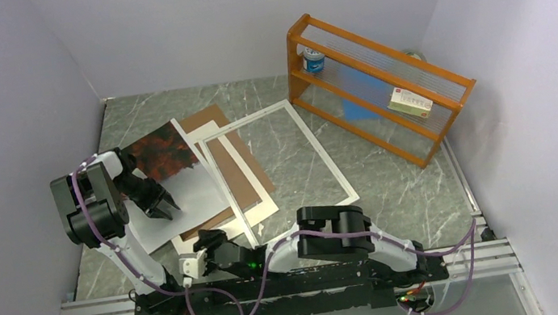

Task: Put the photo into the frame
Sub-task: Pick up the photo frame item at the center of the board.

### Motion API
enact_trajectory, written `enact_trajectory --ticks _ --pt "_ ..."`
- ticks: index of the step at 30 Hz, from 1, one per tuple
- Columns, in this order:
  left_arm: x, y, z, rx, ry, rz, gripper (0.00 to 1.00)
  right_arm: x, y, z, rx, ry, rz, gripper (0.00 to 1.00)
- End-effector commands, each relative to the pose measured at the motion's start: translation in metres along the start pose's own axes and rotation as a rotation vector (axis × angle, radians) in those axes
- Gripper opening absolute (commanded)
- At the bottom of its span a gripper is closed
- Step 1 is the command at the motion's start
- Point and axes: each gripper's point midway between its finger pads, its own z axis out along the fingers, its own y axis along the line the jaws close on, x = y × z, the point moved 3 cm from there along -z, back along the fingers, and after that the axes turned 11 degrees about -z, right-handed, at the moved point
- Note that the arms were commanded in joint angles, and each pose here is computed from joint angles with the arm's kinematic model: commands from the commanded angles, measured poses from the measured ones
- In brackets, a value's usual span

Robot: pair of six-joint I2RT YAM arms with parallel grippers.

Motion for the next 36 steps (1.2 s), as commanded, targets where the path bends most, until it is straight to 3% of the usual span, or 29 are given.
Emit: enact_trajectory --ticks 1,7,11,19,28,36 --pt "-0.007 0.004 0.02 -0.052 -0.025 0.032 0.45 -0.021 -0.031 -0.008 0.076 -0.036 -0.016 0.35" --pt "-0.012 -0.003 0.002 -0.048 -0.071 0.04 0.47 -0.025 -0.032 -0.004 0.088 -0.046 -0.009 0.18" --pt "-0.018 -0.014 -0.029 -0.043 -0.148 0.051 0.59 -0.031 -0.041 -0.004 0.114 -0.062 -0.001 0.0" --pt "-0.029 -0.047 -0.125 0.023 -0.378 0.095 0.84 -0.06 -0.07 0.0 0.119 -0.098 0.072 0.0" --pt "-0.024 -0.058 -0.209 0.038 -0.592 0.127 0.89 -0.094 -0.099 -0.001 0.034 -0.102 0.264 0.0" --pt "-0.002 -0.075 -0.244 0.163 -0.614 0.184 0.93 -0.11 -0.129 -0.007 0.039 -0.053 0.355 0.0"
